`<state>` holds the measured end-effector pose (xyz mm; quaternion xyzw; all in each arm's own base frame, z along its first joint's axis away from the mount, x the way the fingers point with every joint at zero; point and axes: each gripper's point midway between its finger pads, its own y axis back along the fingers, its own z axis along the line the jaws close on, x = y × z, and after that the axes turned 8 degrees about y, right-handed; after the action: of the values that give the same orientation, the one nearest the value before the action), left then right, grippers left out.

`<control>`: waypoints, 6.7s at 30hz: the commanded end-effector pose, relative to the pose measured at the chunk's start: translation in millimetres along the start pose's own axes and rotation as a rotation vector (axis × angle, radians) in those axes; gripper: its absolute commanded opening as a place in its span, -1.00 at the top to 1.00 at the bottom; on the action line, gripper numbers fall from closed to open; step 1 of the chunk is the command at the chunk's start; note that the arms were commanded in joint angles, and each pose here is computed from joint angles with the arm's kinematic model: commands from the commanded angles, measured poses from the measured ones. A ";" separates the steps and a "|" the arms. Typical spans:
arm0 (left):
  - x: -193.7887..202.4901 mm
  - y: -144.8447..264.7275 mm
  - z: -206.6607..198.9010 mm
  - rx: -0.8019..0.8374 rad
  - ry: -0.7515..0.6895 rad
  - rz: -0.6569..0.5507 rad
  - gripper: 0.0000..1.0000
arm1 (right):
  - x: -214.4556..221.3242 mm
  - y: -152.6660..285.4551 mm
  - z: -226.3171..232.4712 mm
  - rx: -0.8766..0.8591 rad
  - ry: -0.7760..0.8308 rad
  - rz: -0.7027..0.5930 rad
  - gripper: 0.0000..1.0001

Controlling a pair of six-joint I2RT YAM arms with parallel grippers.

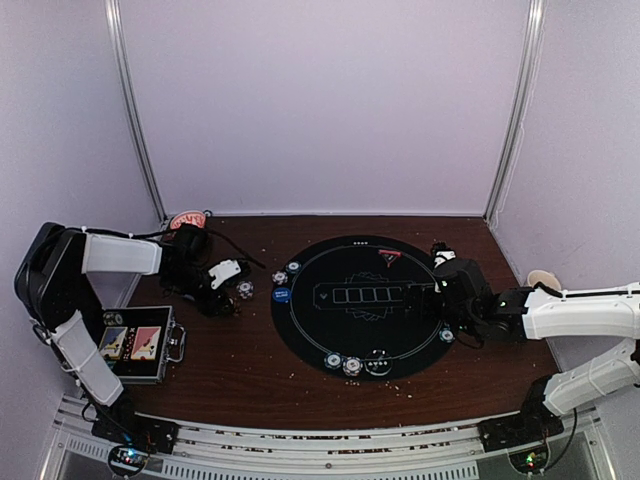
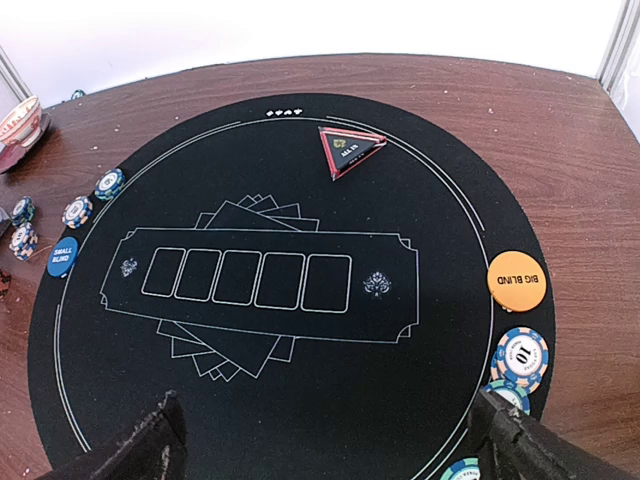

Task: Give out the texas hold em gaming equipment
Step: Pick up the pile of poker chips from the pile of poker chips, then place the small blind button in the dealer area, then pick up the pile of poker chips from the pile of poker chips.

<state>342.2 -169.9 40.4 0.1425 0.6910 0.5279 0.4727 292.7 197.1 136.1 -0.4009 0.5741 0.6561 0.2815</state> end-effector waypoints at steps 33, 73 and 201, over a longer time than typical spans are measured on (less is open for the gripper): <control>-25.7 21.3 11.8 -0.056 -0.013 -0.082 0.67 | -2.9 1.3 3.6 -0.012 0.006 -0.010 -1.00; -256.1 -86.4 30.2 -0.037 -0.075 -0.246 0.89 | 3.4 -5.0 3.5 0.005 0.017 0.008 -1.00; -19.2 6.5 8.7 -0.012 0.055 0.031 -0.59 | 4.6 -5.3 6.6 -0.008 0.022 0.019 -1.00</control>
<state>341.3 -172.5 50.6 0.1548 0.6977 0.5462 0.4369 292.6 202.8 120.2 -0.3972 0.5819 0.6601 0.2606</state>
